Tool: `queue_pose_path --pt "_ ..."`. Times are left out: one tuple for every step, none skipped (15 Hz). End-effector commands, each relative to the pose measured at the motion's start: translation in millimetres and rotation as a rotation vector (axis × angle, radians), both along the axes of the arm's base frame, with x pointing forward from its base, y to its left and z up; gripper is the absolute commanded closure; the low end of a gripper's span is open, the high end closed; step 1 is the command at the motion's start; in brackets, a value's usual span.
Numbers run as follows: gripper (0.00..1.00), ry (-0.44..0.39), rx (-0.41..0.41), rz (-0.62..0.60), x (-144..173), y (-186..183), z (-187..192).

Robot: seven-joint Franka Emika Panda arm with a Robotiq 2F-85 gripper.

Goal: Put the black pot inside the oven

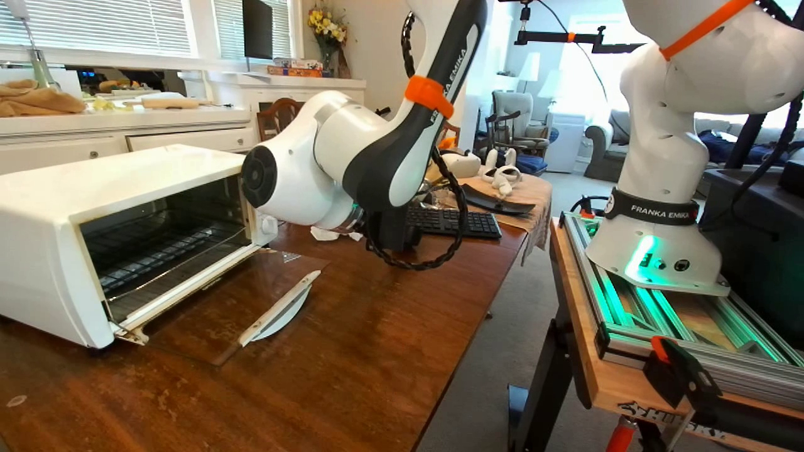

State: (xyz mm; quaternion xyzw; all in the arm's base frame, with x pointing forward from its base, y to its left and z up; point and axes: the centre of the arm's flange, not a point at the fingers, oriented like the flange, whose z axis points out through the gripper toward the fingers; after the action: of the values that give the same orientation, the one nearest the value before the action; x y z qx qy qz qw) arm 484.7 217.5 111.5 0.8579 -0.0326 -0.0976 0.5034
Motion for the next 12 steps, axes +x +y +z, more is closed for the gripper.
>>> queue_pose_path --pt "0.97 -0.051 -0.084 0.041 -3.5 25.7 11.0" --pt "0.97 -0.058 -0.113 0.06 -3.9 33.2 14.6" --pt "0.97 -0.06 -0.142 0.077 -4.0 39.1 19.2" --pt "0.97 -0.064 -0.182 0.096 -4.1 45.6 23.8" --pt "0.97 -0.065 -0.208 0.11 -4.5 51.1 29.1" --pt "0.97 -0.064 -0.235 0.122 -3.4 55.6 32.5" --pt "0.97 -0.06 -0.247 0.127 -3.0 58.5 32.8" --pt "0.97 -0.052 -0.254 0.127 -1.7 59.5 31.5" --pt "0.97 -0.045 -0.25 0.128 -1.8 60.5 30.1" --pt "0.97 -0.035 -0.231 0.129 -1.3 60.3 27.7" --pt "0.97 -0.029 -0.215 0.128 -1.3 60.0 25.8" --pt "0.97 -0.014 -0.18 0.128 -0.7 56.8 24.3"
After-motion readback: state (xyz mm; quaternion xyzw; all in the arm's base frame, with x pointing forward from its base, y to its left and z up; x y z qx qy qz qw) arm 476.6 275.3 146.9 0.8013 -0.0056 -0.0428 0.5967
